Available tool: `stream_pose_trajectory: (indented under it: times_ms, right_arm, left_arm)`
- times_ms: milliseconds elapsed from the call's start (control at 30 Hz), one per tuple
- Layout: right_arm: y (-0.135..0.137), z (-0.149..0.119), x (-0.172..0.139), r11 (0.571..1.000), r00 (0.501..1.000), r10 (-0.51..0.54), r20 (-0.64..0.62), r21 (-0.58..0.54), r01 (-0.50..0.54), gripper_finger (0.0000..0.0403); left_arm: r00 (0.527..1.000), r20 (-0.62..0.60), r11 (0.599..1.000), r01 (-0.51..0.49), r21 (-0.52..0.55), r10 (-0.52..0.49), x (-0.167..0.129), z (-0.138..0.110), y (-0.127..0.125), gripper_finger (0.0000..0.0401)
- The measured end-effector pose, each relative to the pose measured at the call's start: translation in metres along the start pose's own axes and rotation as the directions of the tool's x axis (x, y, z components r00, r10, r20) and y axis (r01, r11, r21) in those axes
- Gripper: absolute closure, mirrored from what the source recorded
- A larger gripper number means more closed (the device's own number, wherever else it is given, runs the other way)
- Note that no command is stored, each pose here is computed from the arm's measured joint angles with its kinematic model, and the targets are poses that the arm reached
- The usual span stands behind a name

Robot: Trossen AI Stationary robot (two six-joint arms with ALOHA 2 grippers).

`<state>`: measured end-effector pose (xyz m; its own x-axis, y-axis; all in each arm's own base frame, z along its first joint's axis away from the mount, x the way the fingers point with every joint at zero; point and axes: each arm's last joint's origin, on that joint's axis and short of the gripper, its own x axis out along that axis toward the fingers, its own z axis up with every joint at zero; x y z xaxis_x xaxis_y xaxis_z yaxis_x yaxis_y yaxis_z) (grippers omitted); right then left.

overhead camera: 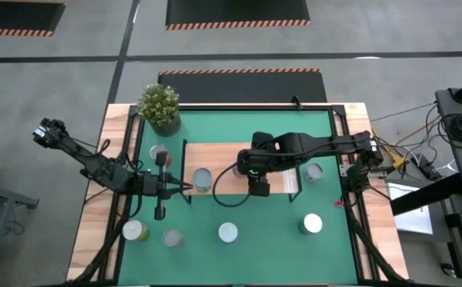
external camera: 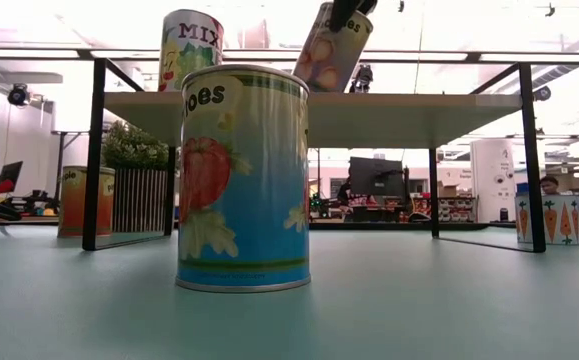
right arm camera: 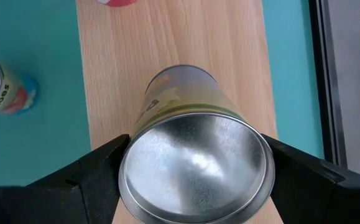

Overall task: Pick and place cans onto a shelf
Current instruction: Put the canned of peaches on the shelf

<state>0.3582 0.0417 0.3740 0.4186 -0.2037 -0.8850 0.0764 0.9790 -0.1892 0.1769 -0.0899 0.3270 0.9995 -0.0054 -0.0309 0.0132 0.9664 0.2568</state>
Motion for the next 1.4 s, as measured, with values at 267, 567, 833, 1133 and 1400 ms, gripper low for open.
stream_pose_trajectory:
  times_ms: [267, 567, 833, 1133, 1400]
  right_arm:
    - [0.000, 0.000, 0.000, 1.000, 1.000, 0.000, 0.000, 0.012, 0.000, 0.0083]
    - [0.000, 0.000, 0.000, 1.000, 1.000, 0.000, 0.004, 0.016, 0.000, 0.0044]
    - [-0.002, 0.002, -0.009, 0.999, 0.998, 0.006, 0.058, 0.043, -0.008, 0.0049]
    - [-0.008, 0.006, -0.033, 0.997, 0.990, 0.016, 0.144, 0.077, -0.027, 0.0074]
    - [-0.009, 0.003, -0.039, 0.996, 0.990, 0.018, 0.138, 0.080, -0.030, 0.0125]
  left_arm:
    - [1.000, 0.000, 1.000, 0.000, -0.001, 0.000, 0.000, 0.000, 0.000, 0.0401]
    - [1.000, 0.004, 1.000, -0.001, -0.003, 0.001, 0.000, 0.000, 0.000, 0.0401]
    - [1.000, 0.008, 1.000, -0.001, -0.005, 0.002, 0.000, 0.001, 0.000, 0.0401]
    - [1.000, 0.008, 1.000, -0.002, -0.005, 0.002, 0.000, 0.001, 0.000, 0.0401]
    - [1.000, 0.007, 1.000, -0.002, -0.005, 0.002, 0.000, 0.001, 0.000, 0.0401]
